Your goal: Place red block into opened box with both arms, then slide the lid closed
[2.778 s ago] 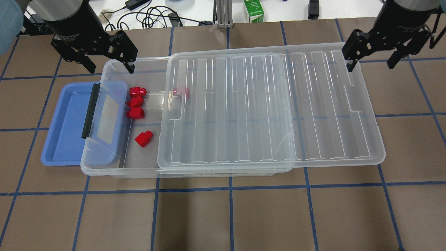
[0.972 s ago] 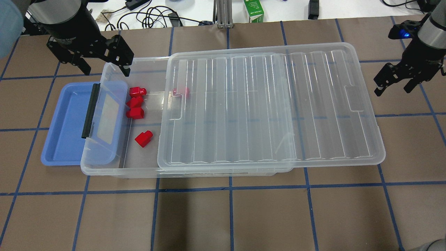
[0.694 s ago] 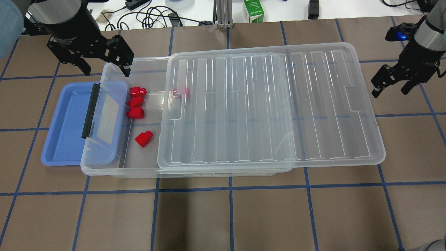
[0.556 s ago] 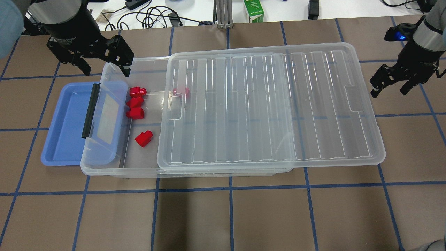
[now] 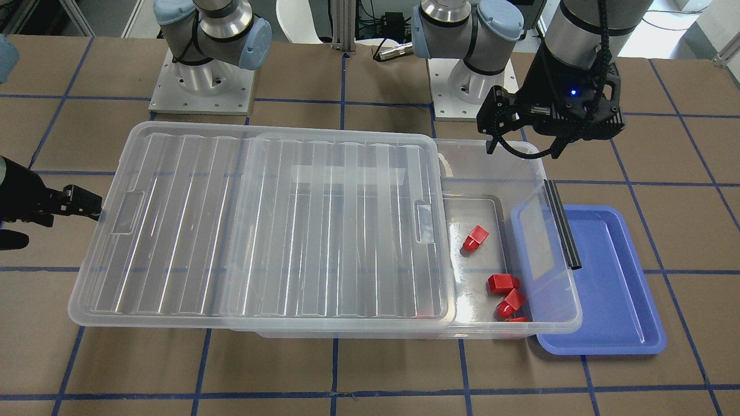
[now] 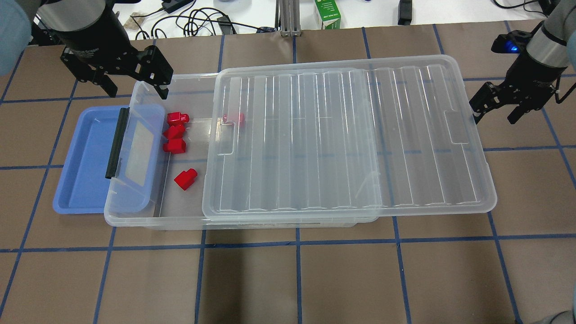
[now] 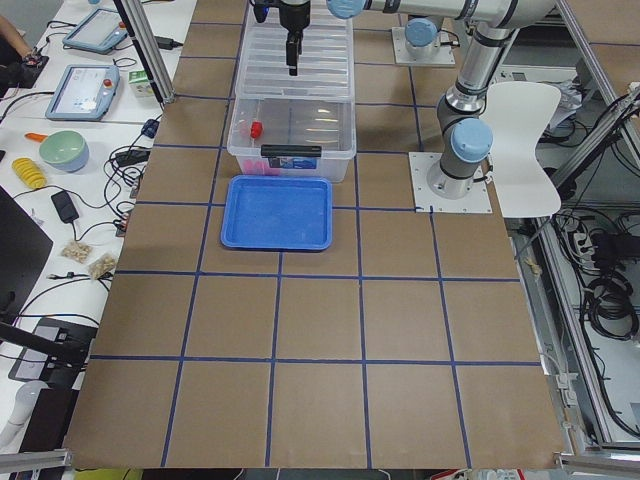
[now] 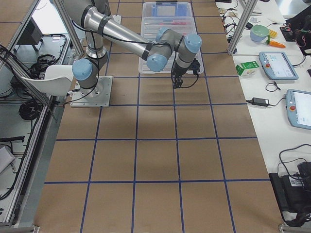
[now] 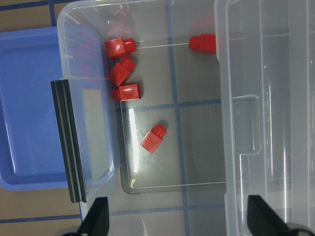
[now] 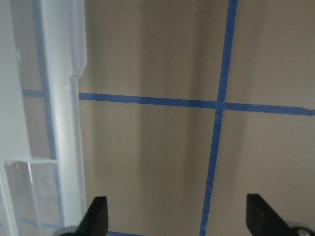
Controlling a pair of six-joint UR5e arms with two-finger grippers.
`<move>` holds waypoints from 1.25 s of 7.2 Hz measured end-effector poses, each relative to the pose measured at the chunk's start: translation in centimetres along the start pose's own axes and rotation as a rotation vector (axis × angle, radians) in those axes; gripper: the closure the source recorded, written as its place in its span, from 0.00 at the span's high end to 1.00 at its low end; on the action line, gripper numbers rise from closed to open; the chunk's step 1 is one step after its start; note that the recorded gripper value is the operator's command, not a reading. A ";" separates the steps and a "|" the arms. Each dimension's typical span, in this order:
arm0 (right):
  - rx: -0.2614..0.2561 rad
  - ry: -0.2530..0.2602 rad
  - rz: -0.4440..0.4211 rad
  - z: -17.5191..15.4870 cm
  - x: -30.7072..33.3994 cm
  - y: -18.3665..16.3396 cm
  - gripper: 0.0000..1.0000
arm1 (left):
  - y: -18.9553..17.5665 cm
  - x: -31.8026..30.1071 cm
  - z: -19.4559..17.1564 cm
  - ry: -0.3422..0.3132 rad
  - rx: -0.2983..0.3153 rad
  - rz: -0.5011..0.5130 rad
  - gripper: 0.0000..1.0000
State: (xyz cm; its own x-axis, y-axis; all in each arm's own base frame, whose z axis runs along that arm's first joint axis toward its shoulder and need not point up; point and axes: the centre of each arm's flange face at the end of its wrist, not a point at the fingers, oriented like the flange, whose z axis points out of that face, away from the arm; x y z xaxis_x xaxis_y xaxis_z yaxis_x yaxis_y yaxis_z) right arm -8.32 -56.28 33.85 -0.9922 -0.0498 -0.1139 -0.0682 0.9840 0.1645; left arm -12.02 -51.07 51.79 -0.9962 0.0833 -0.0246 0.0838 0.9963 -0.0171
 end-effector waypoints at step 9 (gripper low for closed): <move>-0.021 0.036 0.126 1.9 -11.7 -1.1 1.00 | 0.0 -0.1 -0.1 0.000 0.002 -0.002 1.00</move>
State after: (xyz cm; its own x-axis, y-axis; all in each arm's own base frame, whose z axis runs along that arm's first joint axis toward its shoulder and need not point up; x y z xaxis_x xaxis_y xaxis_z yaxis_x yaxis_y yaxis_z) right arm 3.56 -56.51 33.15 -0.9961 0.0679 -0.0556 0.0558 0.9791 0.1957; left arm -11.95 -51.04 51.91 -0.9964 0.0818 -0.0241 0.0823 0.9964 -0.0195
